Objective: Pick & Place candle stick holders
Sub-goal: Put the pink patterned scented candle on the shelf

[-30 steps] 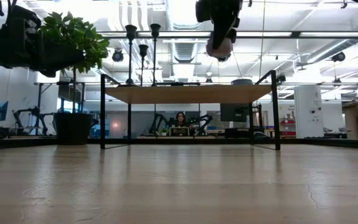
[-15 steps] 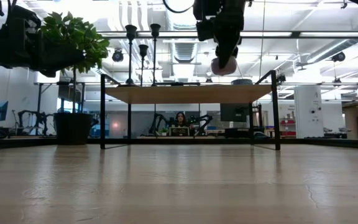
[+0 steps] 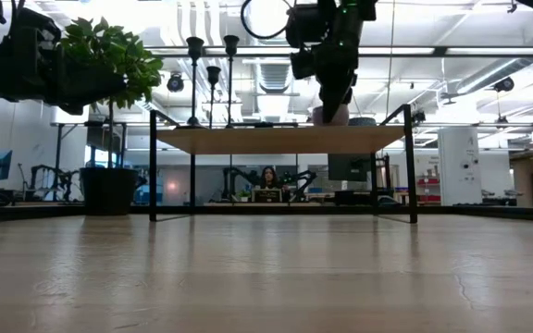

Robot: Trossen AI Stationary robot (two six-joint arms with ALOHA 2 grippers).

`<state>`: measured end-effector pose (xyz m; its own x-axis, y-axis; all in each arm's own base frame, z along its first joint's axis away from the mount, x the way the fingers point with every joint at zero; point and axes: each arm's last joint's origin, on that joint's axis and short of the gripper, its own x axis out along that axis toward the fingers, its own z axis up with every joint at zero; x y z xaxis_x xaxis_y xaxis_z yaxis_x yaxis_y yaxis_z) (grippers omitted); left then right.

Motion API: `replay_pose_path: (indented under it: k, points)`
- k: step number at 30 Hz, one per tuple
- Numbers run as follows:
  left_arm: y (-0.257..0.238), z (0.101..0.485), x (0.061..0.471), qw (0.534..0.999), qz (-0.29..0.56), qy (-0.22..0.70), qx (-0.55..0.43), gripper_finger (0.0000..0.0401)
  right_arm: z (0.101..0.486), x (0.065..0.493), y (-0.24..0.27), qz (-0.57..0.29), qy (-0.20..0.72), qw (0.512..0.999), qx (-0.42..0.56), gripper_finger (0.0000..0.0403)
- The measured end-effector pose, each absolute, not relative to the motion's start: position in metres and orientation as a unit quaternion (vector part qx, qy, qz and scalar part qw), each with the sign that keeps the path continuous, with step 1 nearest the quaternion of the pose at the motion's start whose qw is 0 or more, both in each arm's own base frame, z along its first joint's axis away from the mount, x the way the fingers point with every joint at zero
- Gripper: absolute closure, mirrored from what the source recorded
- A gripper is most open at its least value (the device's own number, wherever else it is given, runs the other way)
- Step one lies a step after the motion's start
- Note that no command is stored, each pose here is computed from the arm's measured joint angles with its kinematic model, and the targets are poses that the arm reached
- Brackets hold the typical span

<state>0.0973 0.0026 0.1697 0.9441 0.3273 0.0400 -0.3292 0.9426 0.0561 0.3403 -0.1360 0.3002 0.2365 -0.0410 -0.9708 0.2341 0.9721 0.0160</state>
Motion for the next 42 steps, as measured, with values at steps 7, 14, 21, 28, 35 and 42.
replay_pose_path:
  k: [7, 14, 21, 28, 35, 42]
  points:
    - [0.003, 0.170, 0.097, 0.985, 0.166, -0.015, 0.031, 0.0259, 0.297, 0.341, -0.138, -0.090, 0.606, 0.787, 0.078, 0.0110]
    - [0.003, 0.170, 0.097, 0.985, 0.166, -0.015, 0.031, 0.0259, 0.296, 0.341, -0.139, -0.091, 0.605, 0.787, 0.078, 0.0108]
    - [0.003, 0.170, 0.097, 0.985, 0.166, -0.015, 0.031, 0.0259, 0.291, 0.342, -0.140, -0.091, 0.608, 0.785, 0.079, 0.0109]
    - [0.003, 0.170, 0.097, 0.985, 0.166, -0.015, 0.031, 0.0259, 0.286, 0.341, -0.139, -0.090, 0.611, 0.783, 0.082, 0.0109]
    - [0.003, 0.170, 0.097, 0.985, 0.166, -0.015, 0.031, 0.0259, 0.286, 0.341, -0.139, -0.089, 0.610, 0.783, 0.083, 0.0105]
    - [0.003, 0.170, 0.097, 0.985, 0.166, -0.015, 0.031, 0.0259, 0.283, 0.341, -0.139, -0.088, 0.617, 0.778, 0.085, 0.0082]
